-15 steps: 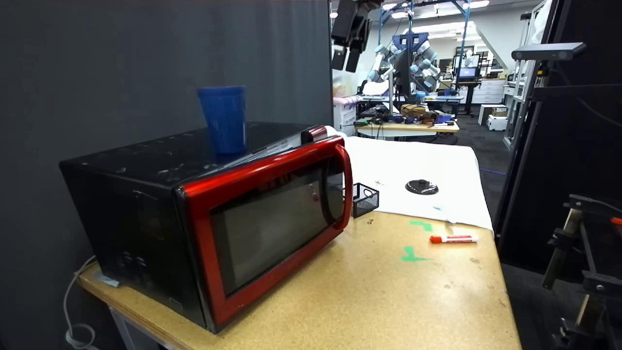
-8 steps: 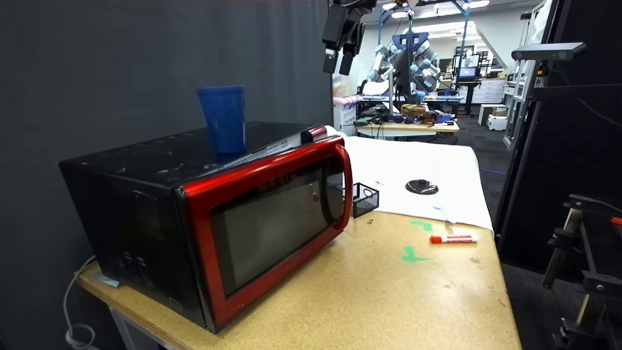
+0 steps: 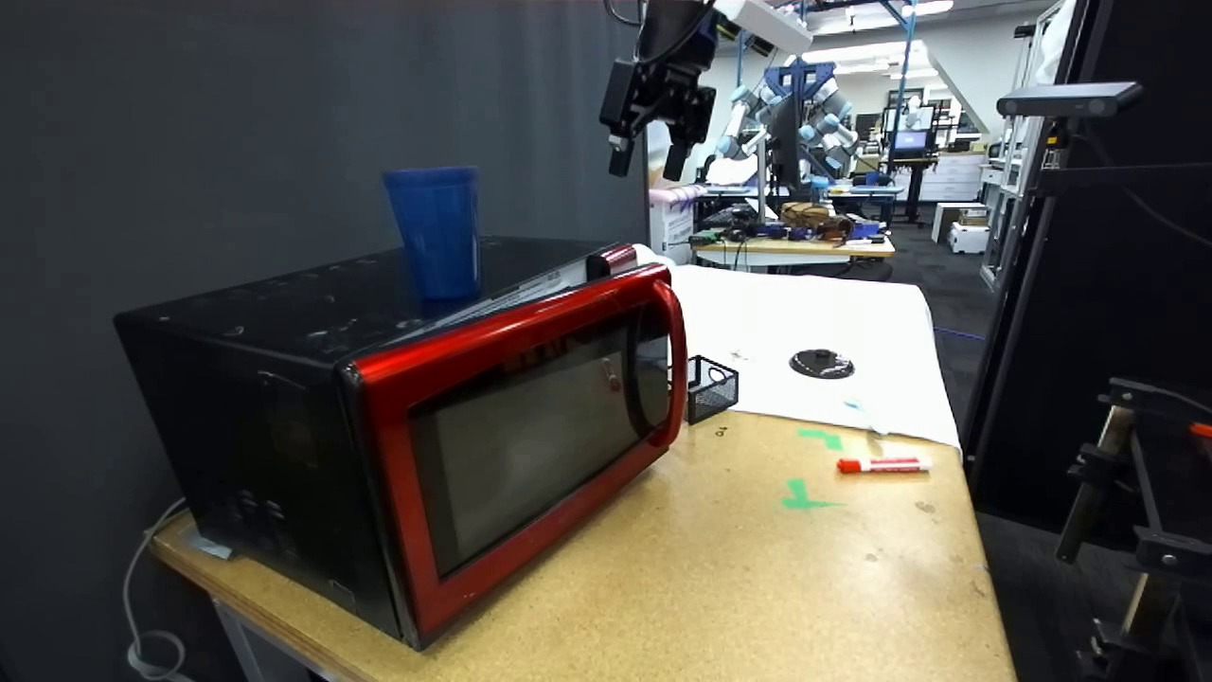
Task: Open the microwave door
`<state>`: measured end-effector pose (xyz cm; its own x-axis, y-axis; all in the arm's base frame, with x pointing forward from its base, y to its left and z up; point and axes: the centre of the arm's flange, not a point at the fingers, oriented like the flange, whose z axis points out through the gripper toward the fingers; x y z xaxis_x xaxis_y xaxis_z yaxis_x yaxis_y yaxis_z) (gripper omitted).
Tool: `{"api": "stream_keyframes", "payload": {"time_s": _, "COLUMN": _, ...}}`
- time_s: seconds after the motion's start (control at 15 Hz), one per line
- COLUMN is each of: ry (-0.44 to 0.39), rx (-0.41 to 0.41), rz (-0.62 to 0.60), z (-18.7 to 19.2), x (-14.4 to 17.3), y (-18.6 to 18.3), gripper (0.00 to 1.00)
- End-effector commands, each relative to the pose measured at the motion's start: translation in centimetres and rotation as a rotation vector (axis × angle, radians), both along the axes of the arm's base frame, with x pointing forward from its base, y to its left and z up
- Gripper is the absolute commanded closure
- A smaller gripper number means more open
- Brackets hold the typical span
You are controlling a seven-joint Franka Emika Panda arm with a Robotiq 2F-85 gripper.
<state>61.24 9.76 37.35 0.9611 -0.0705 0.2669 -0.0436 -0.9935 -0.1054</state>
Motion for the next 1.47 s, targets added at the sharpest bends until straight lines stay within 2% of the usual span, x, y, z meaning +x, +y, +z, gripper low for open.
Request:
{"api": "stream_keyframes", "payload": {"time_s": 0.0, "ry": -0.015, "rx": -0.033, "rz": -0.105, "z": -1.2, "x": 2.3, "y": 1.2, "gripper": 0.0}}
{"api": "stream_keyframes", "payload": {"time_s": 0.13, "ry": 0.002, "rx": -0.053, "rz": -0.134, "z": -2.4, "x": 3.3, "y": 1.6, "gripper": 0.01}}
{"api": "stream_keyframes", "payload": {"time_s": 0.2, "ry": 0.009, "rx": -0.058, "rz": -0.146, "z": -2.9, "x": 3.8, "y": 1.7, "gripper": 0.23}}
{"api": "stream_keyframes", "payload": {"time_s": 0.33, "ry": 0.018, "rx": -0.063, "rz": -0.164, "z": -4.0, "x": 4.7, "y": 1.9, "gripper": 0.29}}
{"api": "stream_keyframes", "payload": {"time_s": 0.6, "ry": 0.031, "rx": -0.063, "rz": -0.193, "z": -5.9, "x": 6.4, "y": 1.6, "gripper": 0.6}}
{"api": "stream_keyframes", "payload": {"time_s": 1.0, "ry": 0.074, "rx": -0.061, "rz": -0.211, "z": -8.9, "x": 7.5, "y": 1.2, "gripper": 0.99}}
{"api": "stream_keyframes", "payload": {"time_s": 1.4, "ry": 0.153, "rx": -0.084, "rz": -0.192, "z": -11.0, "x": 5.2, "y": 2.7, "gripper": 1.0}}
